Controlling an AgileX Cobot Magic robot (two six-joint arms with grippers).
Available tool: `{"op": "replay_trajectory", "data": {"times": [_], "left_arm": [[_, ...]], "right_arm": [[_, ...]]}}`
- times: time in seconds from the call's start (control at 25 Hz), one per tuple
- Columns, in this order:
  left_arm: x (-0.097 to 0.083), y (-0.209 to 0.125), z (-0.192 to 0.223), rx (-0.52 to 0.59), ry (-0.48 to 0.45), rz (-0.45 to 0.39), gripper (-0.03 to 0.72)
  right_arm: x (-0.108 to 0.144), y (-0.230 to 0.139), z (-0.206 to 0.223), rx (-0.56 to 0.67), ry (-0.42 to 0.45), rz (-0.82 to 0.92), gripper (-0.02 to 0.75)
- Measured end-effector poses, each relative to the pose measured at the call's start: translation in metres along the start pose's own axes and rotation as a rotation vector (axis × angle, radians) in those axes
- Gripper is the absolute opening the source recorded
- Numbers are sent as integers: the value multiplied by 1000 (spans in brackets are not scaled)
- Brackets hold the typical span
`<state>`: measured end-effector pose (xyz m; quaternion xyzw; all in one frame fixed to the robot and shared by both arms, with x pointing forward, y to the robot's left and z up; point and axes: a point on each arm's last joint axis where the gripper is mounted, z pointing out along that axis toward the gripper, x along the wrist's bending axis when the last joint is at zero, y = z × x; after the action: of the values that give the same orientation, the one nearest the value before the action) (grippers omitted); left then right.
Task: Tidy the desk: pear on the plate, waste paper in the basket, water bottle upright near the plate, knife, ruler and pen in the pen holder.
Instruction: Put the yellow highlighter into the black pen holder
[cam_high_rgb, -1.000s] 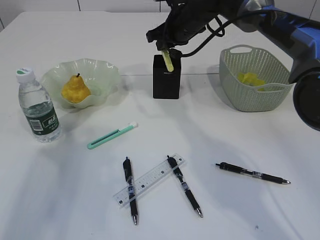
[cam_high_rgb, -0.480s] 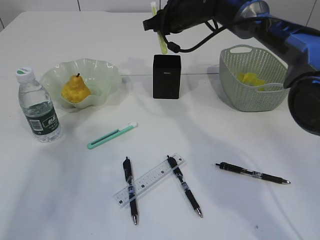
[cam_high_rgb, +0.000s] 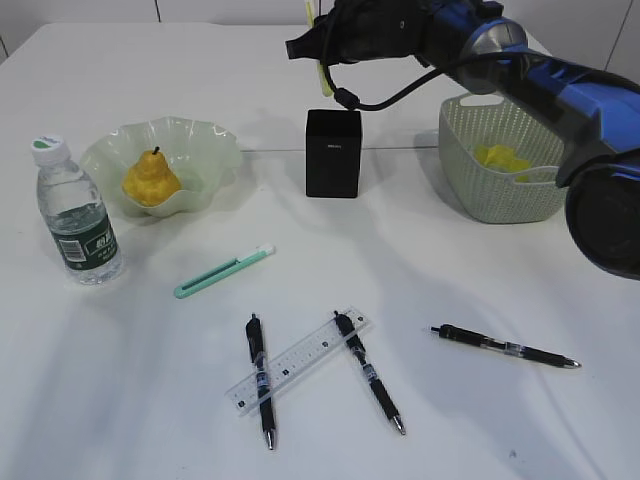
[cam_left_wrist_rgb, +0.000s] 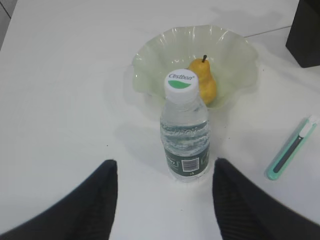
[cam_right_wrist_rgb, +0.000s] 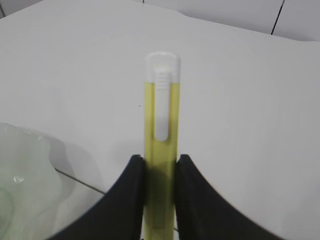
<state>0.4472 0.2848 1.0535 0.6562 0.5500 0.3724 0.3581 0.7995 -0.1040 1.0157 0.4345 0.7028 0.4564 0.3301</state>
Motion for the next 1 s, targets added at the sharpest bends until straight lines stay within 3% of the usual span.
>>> {"op": "replay_trajectory", "data": {"times": [0.4,1.0], "left_arm": [[0,0,0,0,0,0,423],[0,0,0,0,0,0,417]], "right_arm": [[1,-34,22,35,-4,-2,123],[-1,-30,23,-22,-33,-42,123]]}}
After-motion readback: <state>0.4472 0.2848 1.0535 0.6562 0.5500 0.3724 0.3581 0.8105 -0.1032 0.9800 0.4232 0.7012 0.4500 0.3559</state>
